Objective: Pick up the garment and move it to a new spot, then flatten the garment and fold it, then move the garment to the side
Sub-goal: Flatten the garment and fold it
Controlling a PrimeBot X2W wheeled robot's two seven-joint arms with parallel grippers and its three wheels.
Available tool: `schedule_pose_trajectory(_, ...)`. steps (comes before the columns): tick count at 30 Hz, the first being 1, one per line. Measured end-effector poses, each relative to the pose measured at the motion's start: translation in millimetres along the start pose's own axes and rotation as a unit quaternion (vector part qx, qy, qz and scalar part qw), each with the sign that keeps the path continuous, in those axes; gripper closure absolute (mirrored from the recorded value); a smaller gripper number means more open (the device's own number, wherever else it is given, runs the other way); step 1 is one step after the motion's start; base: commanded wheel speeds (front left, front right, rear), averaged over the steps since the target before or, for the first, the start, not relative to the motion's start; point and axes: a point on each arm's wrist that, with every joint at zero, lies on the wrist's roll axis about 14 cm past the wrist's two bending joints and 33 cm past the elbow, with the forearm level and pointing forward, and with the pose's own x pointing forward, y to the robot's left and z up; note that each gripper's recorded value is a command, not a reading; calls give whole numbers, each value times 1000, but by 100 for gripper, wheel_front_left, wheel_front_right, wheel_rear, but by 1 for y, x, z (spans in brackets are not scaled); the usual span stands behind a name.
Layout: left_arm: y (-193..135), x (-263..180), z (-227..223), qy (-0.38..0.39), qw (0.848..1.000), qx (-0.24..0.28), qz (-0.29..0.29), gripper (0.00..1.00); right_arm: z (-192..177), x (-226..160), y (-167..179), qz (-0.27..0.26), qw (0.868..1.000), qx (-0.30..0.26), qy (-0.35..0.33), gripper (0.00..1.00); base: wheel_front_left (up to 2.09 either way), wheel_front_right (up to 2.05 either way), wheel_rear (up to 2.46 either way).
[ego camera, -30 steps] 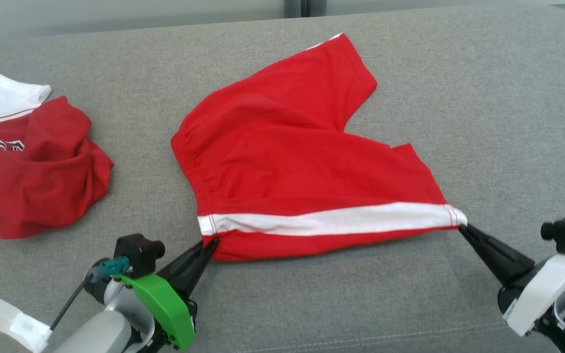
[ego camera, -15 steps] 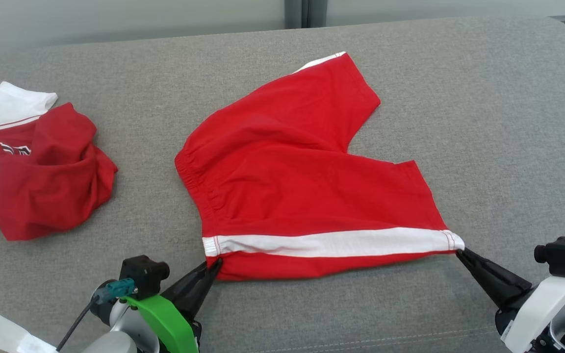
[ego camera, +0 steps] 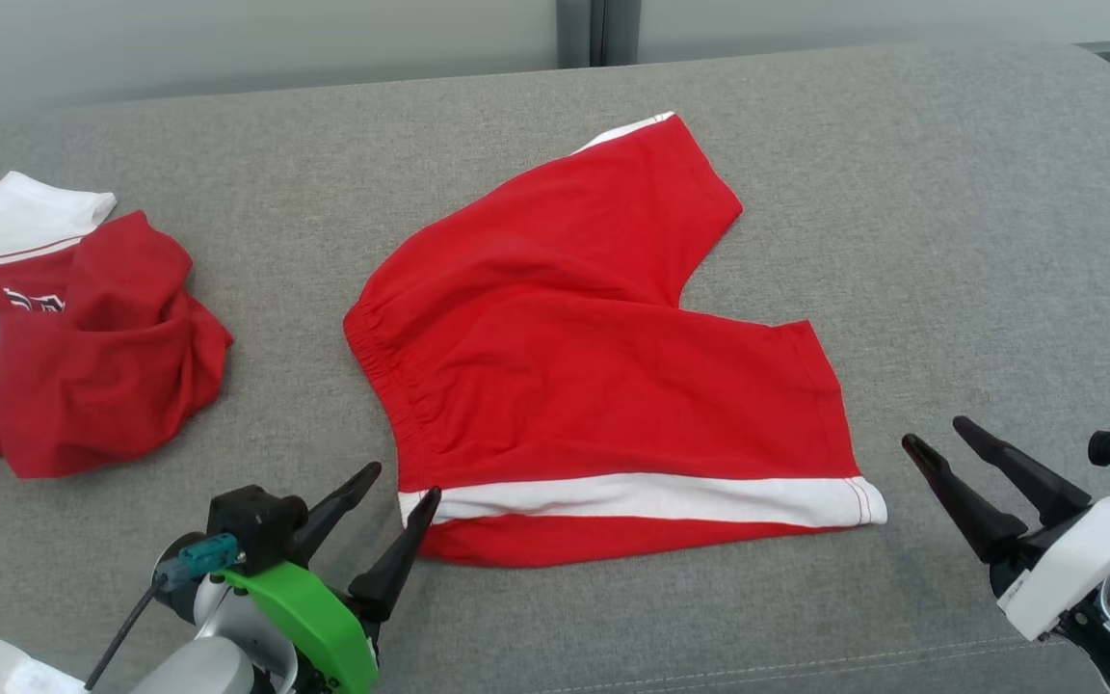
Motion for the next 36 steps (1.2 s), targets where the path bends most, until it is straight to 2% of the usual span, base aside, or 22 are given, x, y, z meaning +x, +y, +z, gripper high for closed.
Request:
schedule_pose_trajectory(9, 9, 1, 32, -56, 998, 2, 32, 0, 55, 14, 0, -17, 993, 40, -112, 0, 0, 0, 0)
schedule_pose_trajectory(17, 42, -7, 46, -87, 989, 2, 122, 0, 70, 17, -8, -42, 990, 6, -137, 0, 0, 0, 0)
schedule_pose_trajectory(22, 46, -12, 37, -89, 985, -14, 144, 0, 55, 16, -16, -66, 991, -7, -119, 0, 0, 0, 0)
schedule_pose_trajectory(31, 15, -10, 11, -68, 989, -44, 120, 0, -6, 9, -8, -76, 995, 44, -53, 0, 0, 0, 0)
schedule_pose_trajectory(36, 8, -8, 4, -59, 991, -49, 111, 0, -33, 7, -1, -73, 995, 66, -19, 0, 0, 0, 0)
